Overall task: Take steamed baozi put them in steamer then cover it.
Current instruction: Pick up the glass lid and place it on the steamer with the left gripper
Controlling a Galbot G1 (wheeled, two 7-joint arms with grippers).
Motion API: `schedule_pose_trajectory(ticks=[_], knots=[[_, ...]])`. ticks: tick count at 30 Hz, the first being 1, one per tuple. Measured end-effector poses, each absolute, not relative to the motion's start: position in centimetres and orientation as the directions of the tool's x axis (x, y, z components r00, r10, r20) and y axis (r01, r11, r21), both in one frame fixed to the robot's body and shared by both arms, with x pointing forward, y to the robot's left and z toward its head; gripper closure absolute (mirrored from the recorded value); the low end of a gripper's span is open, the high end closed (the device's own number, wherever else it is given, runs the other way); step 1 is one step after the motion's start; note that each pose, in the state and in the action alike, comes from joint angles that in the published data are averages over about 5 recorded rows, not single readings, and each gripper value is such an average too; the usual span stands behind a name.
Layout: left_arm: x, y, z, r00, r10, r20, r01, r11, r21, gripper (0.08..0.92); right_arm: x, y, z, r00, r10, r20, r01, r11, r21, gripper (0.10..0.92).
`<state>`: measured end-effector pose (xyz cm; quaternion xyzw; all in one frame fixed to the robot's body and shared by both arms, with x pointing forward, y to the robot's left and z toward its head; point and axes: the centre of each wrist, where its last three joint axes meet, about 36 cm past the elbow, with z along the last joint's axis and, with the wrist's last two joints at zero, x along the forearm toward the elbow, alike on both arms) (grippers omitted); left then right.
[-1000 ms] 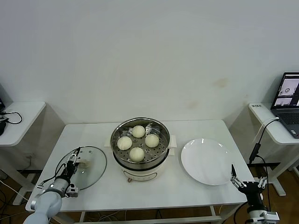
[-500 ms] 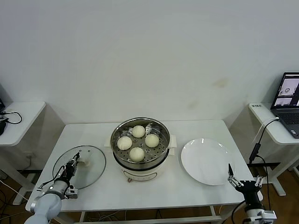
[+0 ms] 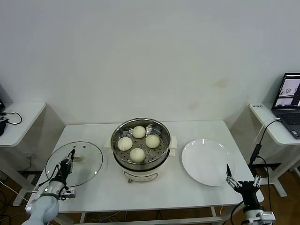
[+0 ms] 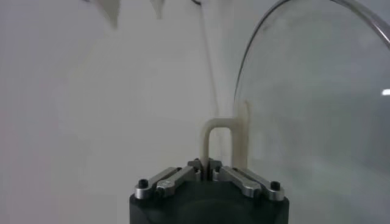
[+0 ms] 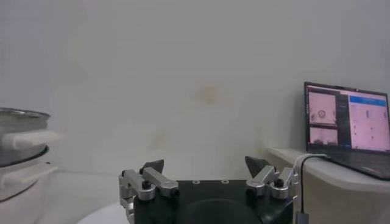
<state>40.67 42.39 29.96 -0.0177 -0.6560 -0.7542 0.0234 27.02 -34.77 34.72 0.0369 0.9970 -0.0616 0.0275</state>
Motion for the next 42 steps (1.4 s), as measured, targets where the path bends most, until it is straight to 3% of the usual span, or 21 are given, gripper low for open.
schedule_pose_trajectory(ticks=[7, 20, 32, 42], knots=[[39.0, 41.1, 33.1, -0.998, -0.070, -0.003, 0.005, -0.114, 0.994, 0.867, 27.3, -34.3, 35.0, -0.996, 0.053, -0.067, 0.061, 0.990, -0.127, 0.200], [37.3, 39.8, 41.5, -0.982, -0.189, -0.027, -0.012, -0.082, 0.997, 0.867, 27.2, -34.2, 35.0, -0.997, 0.037, -0.061, 0.046, 0.987, -0.152, 0.200], [37.6, 33.9, 49.0, -0.992, -0.116, -0.042, -0.048, 0.054, 0.997, 0.867, 26.9, -33.3, 34.7, -0.999, 0.017, -0.043, 0.026, 0.977, -0.211, 0.199], [39.7, 27.9, 50.6, -0.999, -0.044, -0.012, -0.019, 0.145, 0.989, 0.867, 27.2, -31.1, 33.9, -1.000, -0.010, -0.018, -0.006, 0.968, -0.250, 0.199]])
